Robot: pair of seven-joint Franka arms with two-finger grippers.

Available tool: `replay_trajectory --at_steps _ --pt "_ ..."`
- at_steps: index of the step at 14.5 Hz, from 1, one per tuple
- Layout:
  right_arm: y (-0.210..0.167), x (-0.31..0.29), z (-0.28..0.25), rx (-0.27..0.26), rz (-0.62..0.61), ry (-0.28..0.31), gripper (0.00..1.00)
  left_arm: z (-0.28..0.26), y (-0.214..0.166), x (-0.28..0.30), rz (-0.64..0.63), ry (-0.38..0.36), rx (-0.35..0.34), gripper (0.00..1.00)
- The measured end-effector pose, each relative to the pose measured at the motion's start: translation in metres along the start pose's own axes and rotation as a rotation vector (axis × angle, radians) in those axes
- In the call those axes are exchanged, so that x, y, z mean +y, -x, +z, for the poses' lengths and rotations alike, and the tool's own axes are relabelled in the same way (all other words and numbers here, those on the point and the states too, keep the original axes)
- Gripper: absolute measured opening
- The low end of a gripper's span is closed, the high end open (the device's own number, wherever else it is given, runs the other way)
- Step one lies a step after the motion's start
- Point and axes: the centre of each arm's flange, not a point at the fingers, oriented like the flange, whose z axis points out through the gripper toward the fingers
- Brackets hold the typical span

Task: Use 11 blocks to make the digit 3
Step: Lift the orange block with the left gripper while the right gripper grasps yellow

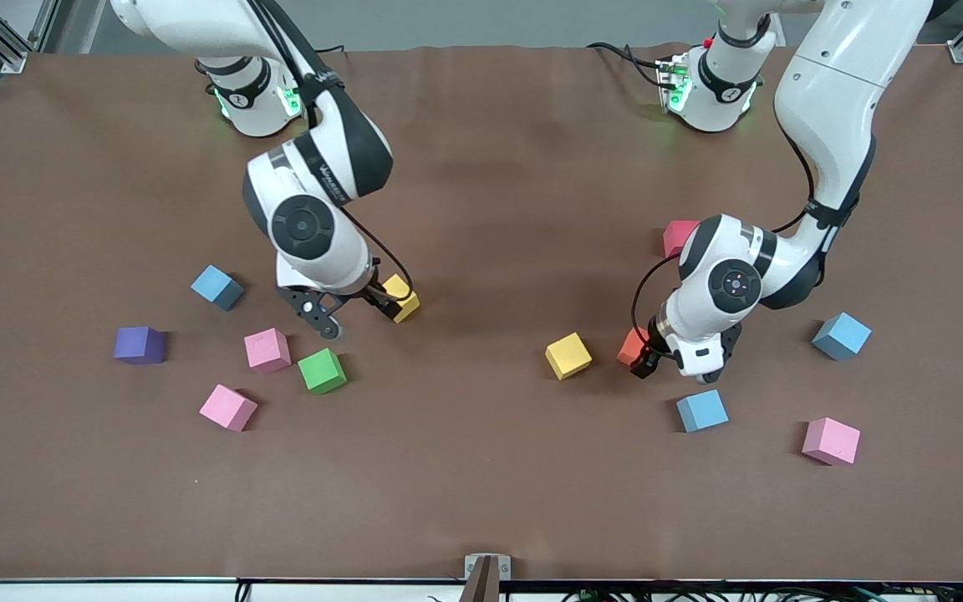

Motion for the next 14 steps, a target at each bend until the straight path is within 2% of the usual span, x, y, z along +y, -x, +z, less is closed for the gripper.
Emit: replay_trajectory --at_steps 3,6,8,11,14 --pt "0.003 -0.003 0.012 -0.002 -0.006 0.013 1.00 -0.001 0.000 0.002 0.006 0.003 0.004 0.60" --pt "0.007 -0.011 0.026 0.005 -0.015 0.003 1.00 -0.013 0.003 0.003 0.063 -0.024 0.016 0.58" --pt "0.016 -0.016 0.029 0.010 -0.027 -0.006 1.00 -0.036 0.022 0.002 0.155 -0.069 0.009 0.57" --pt "0.007 -0.017 0.023 0.014 0.002 -0.035 1.00 -0.081 0.083 -0.001 0.279 -0.134 0.000 0.57" --pt "-0.006 -0.015 0.024 0.019 0.028 -0.067 1.00 -0.090 0.167 -0.011 0.416 -0.167 -0.027 0.57"
